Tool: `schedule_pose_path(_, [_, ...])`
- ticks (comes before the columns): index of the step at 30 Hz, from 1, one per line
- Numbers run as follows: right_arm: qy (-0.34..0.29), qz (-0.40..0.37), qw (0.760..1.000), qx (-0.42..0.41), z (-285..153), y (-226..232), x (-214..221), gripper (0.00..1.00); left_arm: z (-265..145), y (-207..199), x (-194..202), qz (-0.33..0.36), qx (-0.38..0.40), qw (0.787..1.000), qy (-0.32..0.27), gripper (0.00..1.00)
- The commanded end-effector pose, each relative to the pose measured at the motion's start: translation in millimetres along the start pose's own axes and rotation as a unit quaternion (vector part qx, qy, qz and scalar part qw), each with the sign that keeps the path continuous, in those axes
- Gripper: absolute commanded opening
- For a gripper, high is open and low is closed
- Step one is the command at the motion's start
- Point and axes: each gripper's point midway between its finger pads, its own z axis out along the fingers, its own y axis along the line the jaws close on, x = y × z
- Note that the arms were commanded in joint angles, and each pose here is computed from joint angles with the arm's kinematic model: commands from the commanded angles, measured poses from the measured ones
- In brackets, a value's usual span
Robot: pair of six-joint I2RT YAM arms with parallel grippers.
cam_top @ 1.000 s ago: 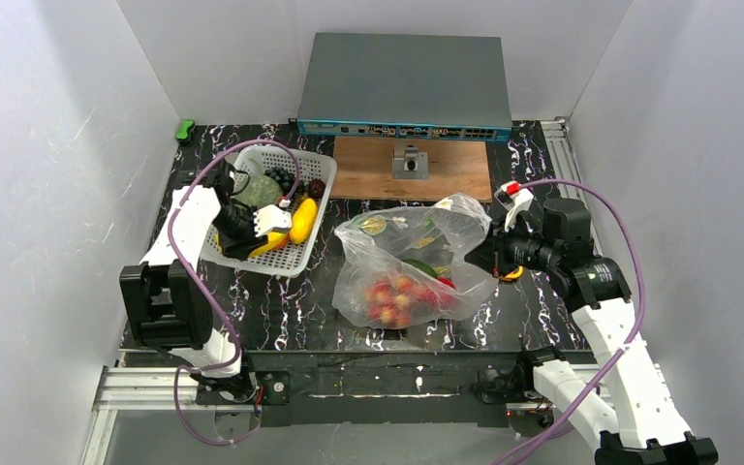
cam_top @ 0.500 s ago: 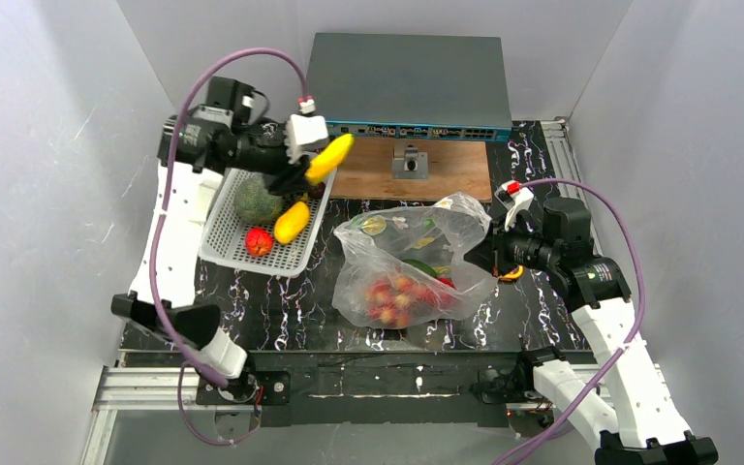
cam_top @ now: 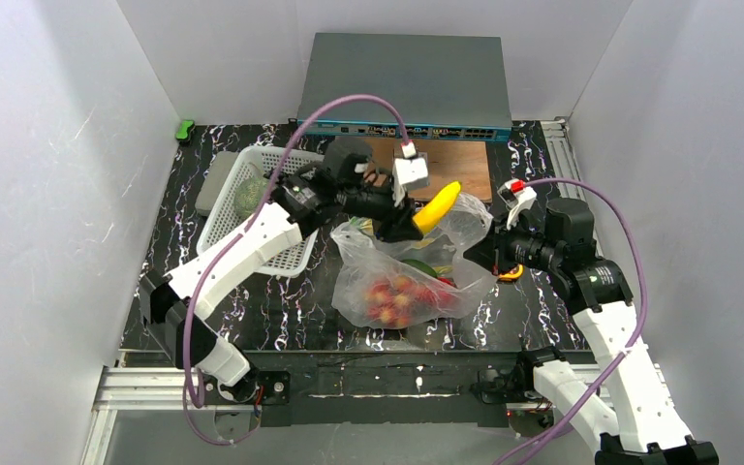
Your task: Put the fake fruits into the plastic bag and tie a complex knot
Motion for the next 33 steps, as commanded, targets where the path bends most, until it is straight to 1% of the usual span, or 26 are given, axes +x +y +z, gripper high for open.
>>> schedule_pose_path(1, [-0.026,-0.012,1.000,0.001,-3.5,3.4,-9.6,0.01,7.7,-2.3,43.0,0.007,-0.012,1.000,0.023,0.11])
schedule_pose_path(4, [-0.026,-0.013,1.000,-0.001,-5.9,5.9,-12.0,0.01,3.5,-6.6,95.8,0.008,-0.014,0.996,0.085,0.11])
schedule_pose_path(5, [-0.026,-0.014,1.000,-0.002,-6.2,6.5,-12.5,0.01,0.0,-9.5,108.1,0.009,-0.013,0.995,0.100,0.10])
schedule_pose_path(9, [-0.026,-0.014,1.000,-0.003,-6.5,6.9,-12.6,0.01,-12.8,-14.3,138.5,0.012,-0.022,0.990,0.142,0.10])
schedule_pose_path(11, [-0.026,-0.014,1.000,-0.004,-6.3,7.3,-11.8,0.01,-19.7,-15.3,140.8,0.019,-0.028,0.988,0.151,0.10])
schedule_pose_path(14, [-0.025,-0.011,1.000,-0.010,-5.2,8.4,-10.4,0.01,-21.8,-22.1,120.5,0.037,-0.017,0.991,0.129,0.12])
schedule_pose_path(18, [-0.025,-0.008,1.000,-0.016,-3.3,9.4,-10.9,0.01,0.3,-26.5,93.7,0.039,-0.005,0.994,0.104,0.12])
schedule_pose_path(21, [-0.027,-0.007,0.999,-0.017,-3.4,10.2,-12.2,0.01,27.3,-19.2,93.8,0.051,-0.001,0.993,0.103,0.12])
schedule_pose_path(24, [-0.027,-0.006,0.999,-0.018,-4.0,10.9,-11.2,0.01,46.8,-6.8,113.8,0.051,-0.005,0.991,0.120,0.12])
schedule_pose_path(27, [-0.028,-0.010,0.999,-0.013,-6.1,10.3,-11.3,0.01,51.7,-3.2,138.3,0.047,-0.005,0.988,0.146,0.12])
schedule_pose_path(30, [-0.030,-0.013,0.999,-0.006,-8.1,9.2,-11.3,0.01,40.5,-13.7,162.8,0.042,0.004,0.984,0.171,0.13])
schedule_pose_path(33, [-0.030,-0.017,0.999,-0.002,-9.5,8.5,-11.4,0.01,13.3,-23.6,180.4,0.042,0.004,0.978,0.206,0.16])
